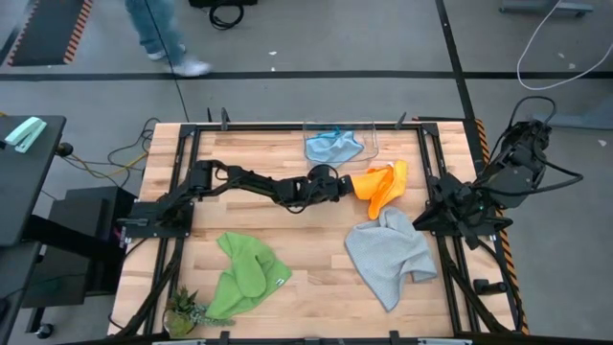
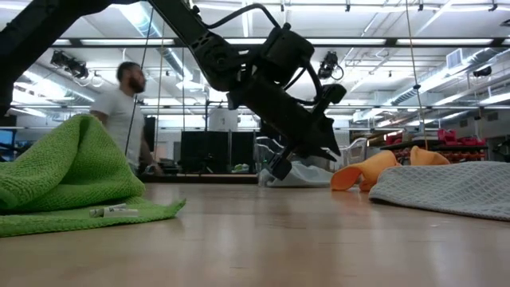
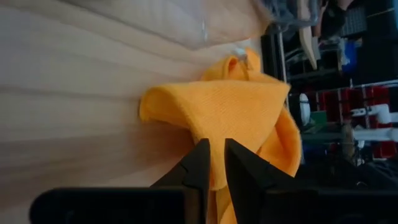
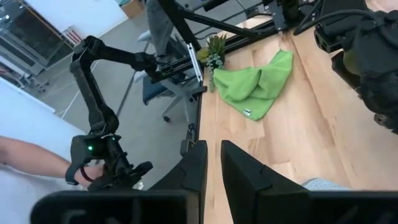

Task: Fold microfiber towels
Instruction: Fold the orange microfiber cloth

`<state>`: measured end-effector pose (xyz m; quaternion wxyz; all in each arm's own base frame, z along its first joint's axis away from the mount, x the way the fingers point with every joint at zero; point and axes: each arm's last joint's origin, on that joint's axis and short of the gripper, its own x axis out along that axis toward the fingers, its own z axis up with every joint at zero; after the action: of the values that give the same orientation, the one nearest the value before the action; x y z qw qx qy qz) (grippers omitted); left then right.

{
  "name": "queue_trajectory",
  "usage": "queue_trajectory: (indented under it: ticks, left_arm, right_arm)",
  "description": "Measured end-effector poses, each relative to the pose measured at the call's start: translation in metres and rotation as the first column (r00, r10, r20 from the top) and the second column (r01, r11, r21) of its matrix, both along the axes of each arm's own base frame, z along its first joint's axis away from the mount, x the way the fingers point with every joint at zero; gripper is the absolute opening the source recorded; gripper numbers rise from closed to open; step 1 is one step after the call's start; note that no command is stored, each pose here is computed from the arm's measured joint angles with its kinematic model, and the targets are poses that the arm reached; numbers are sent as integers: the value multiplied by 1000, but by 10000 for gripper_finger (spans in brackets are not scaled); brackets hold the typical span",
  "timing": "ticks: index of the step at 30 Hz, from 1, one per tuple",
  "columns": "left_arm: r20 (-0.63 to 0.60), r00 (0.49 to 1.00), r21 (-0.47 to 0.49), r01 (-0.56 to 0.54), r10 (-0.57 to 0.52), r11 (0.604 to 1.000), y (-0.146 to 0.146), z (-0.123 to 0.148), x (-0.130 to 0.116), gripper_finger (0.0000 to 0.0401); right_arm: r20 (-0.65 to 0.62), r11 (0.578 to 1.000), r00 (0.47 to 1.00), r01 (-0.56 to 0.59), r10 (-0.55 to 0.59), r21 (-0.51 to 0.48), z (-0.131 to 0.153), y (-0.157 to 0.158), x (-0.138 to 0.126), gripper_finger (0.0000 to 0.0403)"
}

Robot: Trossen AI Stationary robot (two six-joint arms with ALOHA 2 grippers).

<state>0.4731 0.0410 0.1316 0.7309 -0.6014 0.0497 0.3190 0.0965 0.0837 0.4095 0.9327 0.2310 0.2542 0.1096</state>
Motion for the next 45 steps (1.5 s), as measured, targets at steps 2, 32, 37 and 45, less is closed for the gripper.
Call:
queue_trajectory:
  ticks: [2, 32, 37, 45]
  left_arm:
    - [-1, 1000, -11, 13, -13, 1000, -1, 0, 0, 53]
    - [-34, 980, 212, 201, -198, 956, -14, 29, 17, 41]
    - [-53, 971, 246, 240, -234, 939, -24, 29, 18, 45]
    - [-59, 971, 196, 239, -232, 951, -29, 26, 17, 34]
  right_arm:
    - [4, 1000, 1000, 3, -3, -6, 0, 0, 0, 54]
    - [8, 999, 1000, 30, -30, 17, 1, 0, 1, 54]
    - [8, 999, 1000, 30, -30, 16, 1, 0, 1, 54]
    - [5, 999, 999, 35, -35, 26, 1, -1, 1, 54]
